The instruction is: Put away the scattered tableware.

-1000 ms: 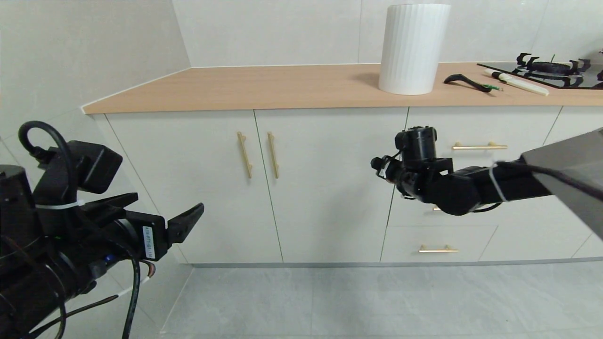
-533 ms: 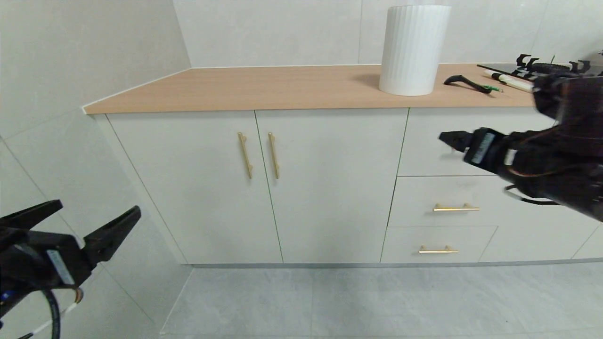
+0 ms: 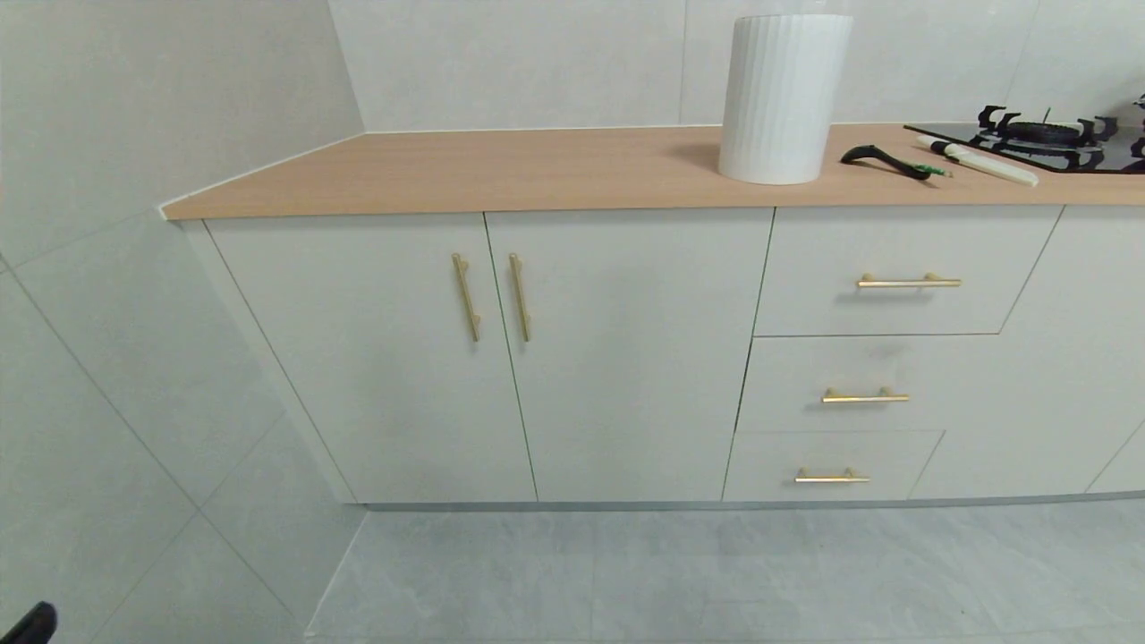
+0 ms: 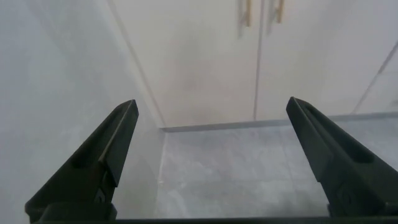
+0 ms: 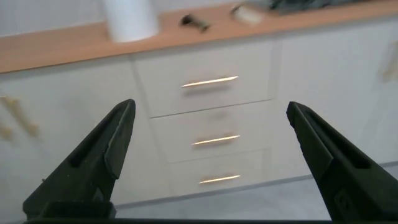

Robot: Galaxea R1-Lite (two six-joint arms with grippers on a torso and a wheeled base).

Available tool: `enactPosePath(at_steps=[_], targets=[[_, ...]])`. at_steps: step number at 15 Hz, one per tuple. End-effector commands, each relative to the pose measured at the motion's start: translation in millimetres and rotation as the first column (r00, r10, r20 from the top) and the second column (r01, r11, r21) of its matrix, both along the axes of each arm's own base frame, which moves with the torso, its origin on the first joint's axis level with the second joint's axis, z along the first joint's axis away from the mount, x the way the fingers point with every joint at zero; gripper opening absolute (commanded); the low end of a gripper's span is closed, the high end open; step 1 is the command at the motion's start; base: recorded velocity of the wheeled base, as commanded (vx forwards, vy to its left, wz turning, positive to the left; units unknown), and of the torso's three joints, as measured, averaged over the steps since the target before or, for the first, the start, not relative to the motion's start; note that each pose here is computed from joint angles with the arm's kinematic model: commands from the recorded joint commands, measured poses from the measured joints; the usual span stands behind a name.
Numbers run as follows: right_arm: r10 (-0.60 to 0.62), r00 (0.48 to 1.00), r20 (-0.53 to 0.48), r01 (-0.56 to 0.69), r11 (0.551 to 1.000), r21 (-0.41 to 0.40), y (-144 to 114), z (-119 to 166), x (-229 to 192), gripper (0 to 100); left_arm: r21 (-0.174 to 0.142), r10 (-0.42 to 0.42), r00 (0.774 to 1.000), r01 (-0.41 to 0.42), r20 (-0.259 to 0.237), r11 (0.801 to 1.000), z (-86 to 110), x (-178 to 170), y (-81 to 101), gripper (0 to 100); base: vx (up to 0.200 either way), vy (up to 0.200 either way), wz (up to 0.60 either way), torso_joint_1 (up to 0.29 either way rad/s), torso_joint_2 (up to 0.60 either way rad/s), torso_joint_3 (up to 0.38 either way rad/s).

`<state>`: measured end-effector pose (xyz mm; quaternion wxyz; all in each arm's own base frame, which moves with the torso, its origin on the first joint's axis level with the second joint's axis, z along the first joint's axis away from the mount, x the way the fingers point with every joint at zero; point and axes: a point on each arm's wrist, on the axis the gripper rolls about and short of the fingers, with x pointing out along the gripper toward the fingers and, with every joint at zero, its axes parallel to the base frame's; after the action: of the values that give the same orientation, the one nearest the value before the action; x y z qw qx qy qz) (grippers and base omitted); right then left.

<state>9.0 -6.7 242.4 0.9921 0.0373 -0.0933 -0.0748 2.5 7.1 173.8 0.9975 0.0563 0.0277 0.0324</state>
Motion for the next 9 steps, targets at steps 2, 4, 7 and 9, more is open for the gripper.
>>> enactPosePath(at_steps=[2,4,7,9], targets=[[-0.196,0.976,0.094,0.197,0.98,0.002,-13.8,-45.3,-77.4,100,-0.002,0.08,0.98,-0.081,0.18,0.997,-8.7,-35.6,6.7,100,0.0,0.0,0.0,0.0,0.0,0.0],[-0.284,0.953,0.107,0.286,0.958,-0.003,-4.0,-54.2,-82.4,100,0.021,0.131,0.965,-0.139,0.227,0.99,-17.9,-44.6,5.5,100,0.0,0.0,0.0,0.0,0.0,0.0],[-0.284,0.954,0.096,0.286,0.958,-0.013,-2.1,-76.4,-79.4,100,-0.01,0.228,0.929,-0.236,0.291,0.972,-25.4,-47.3,0.4,100,0.0,0.0,0.0,0.019,0.0,0.001],[-0.291,0.956,0.041,0.291,0.957,-0.009,-2.4,-91.8,-68.9,100,0.033,0.219,0.942,-0.235,0.253,0.972,-47.1,-42.4,-1.2,100,0.0,0.0,0.0,0.0,0.0,0.0]])
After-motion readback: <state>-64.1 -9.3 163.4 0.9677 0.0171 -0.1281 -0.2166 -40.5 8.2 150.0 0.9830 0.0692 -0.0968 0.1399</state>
